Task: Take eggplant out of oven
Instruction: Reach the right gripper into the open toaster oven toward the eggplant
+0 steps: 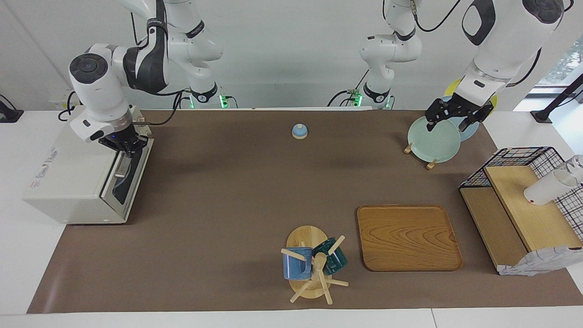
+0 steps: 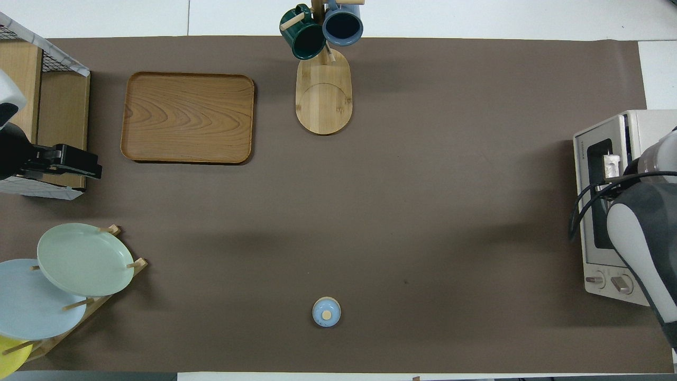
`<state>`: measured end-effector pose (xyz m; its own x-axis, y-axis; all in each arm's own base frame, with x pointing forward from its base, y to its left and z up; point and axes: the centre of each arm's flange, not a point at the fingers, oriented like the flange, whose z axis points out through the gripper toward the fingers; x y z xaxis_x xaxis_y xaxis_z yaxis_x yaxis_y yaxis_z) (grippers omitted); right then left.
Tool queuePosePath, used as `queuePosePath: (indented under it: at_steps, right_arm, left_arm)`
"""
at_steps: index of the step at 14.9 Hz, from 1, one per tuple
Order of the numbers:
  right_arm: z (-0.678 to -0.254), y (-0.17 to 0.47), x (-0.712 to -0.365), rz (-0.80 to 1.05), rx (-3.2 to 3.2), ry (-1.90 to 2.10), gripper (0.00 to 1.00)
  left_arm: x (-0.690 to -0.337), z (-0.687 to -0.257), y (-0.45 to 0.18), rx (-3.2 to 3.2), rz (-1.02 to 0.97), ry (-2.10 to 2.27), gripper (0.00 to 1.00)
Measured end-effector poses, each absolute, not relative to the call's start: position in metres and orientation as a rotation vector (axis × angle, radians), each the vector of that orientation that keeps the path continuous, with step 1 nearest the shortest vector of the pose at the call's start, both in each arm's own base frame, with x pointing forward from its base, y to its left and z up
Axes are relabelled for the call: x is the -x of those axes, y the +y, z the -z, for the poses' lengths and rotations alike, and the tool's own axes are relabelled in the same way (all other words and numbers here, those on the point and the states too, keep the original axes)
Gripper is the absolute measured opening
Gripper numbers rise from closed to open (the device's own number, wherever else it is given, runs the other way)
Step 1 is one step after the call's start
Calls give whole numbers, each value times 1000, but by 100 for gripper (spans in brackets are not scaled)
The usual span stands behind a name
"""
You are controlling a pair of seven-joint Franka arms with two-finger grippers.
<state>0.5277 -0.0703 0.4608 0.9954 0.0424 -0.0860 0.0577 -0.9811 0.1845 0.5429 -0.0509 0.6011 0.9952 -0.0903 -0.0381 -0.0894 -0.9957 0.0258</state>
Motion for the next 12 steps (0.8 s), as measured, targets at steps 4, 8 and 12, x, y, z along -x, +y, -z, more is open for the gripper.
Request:
queuePosePath:
  at_steps: [4, 8, 12]
  right_arm:
    - [-448, -51, -526, 91, -3019, 80, 1]
    - [-424, -28, -528, 82, -3063, 107, 1]
    - [-388, -6, -538, 8, -3086, 145, 1]
  left_arm:
    - [-543, -601, -51, -3114, 61, -140, 100]
    - [-543, -601, -51, -3114, 61, -140, 100]
    - [-543, -601, -51, -3114, 61, -140, 100]
